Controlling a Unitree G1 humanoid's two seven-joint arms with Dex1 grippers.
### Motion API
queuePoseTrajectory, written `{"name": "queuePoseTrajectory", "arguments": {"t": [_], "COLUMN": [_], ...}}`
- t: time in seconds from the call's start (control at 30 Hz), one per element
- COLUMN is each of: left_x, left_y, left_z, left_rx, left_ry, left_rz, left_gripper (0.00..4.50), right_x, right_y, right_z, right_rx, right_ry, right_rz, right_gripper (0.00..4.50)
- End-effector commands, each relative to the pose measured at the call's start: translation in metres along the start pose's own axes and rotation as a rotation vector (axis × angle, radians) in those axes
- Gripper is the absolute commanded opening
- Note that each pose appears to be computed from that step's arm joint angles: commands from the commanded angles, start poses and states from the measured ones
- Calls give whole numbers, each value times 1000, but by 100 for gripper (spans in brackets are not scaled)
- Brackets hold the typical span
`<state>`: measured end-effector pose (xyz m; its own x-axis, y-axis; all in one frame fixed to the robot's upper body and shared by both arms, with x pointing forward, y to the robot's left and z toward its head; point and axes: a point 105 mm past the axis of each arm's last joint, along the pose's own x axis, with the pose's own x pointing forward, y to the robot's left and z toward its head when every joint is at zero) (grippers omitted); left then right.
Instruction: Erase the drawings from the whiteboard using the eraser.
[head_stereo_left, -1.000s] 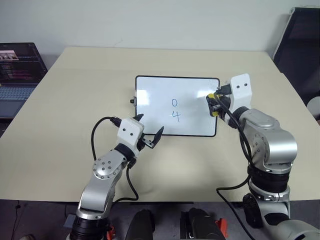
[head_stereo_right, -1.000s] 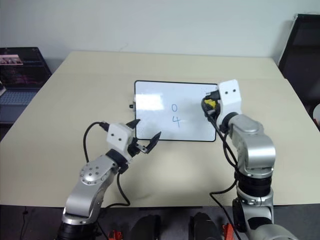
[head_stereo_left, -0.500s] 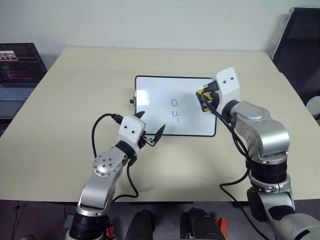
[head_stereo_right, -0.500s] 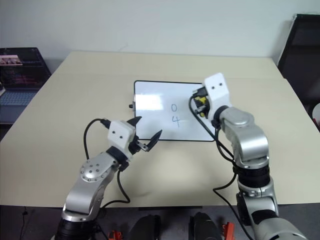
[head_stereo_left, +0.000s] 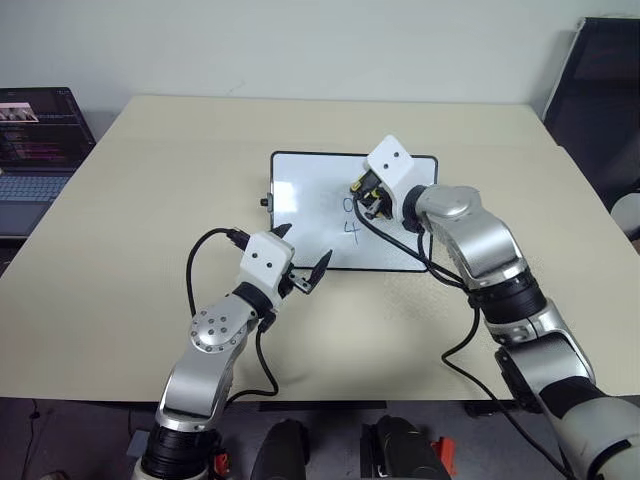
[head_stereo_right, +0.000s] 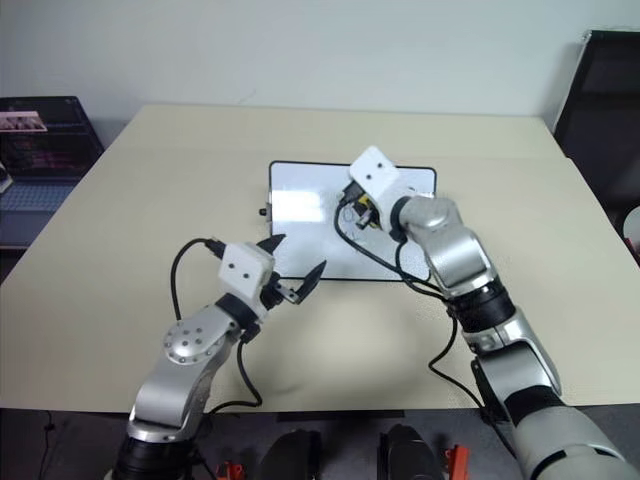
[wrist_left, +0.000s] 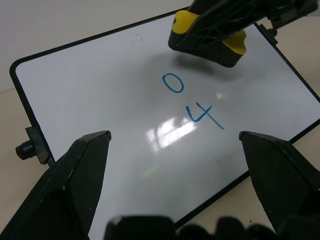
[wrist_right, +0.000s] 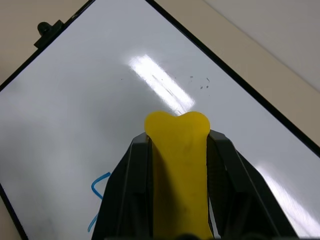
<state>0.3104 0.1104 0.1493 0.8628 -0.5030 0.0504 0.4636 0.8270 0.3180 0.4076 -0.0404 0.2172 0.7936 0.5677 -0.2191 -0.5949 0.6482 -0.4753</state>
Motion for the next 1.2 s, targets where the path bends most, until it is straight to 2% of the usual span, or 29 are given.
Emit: {"name": "queuePoseTrajectory", "arguments": {"t": [0.03, 0.3, 0.53, 0.83, 1.07, 1.2], "left_x": [0, 1, 0, -2, -1, -2], "left_y": [-1, 4, 7, 7, 6, 5], "left_z": [8, 16, 21, 16, 17, 18], "left_rx": [31, 49, 53, 49, 53, 56], "left_ry": [-37, -48, -55, -47, -54, -57], "left_rz": [6, 26, 51, 55, 54, 60], "left_gripper": [450, 450, 450, 450, 450, 450], "right_x": [5, 25, 29, 26, 30, 29], "right_y": [-6, 7, 10, -4, 7, 18], "right_z": [23, 24, 20, 19, -7, -24], "right_rx": [-61, -49, -99, -147, -149, -32], "right_ry": [-74, -76, -36, -9, 64, 118], "right_rz": [-4, 55, 79, 37, 74, 137], "right_gripper": [110, 110, 110, 110, 110, 110]}}
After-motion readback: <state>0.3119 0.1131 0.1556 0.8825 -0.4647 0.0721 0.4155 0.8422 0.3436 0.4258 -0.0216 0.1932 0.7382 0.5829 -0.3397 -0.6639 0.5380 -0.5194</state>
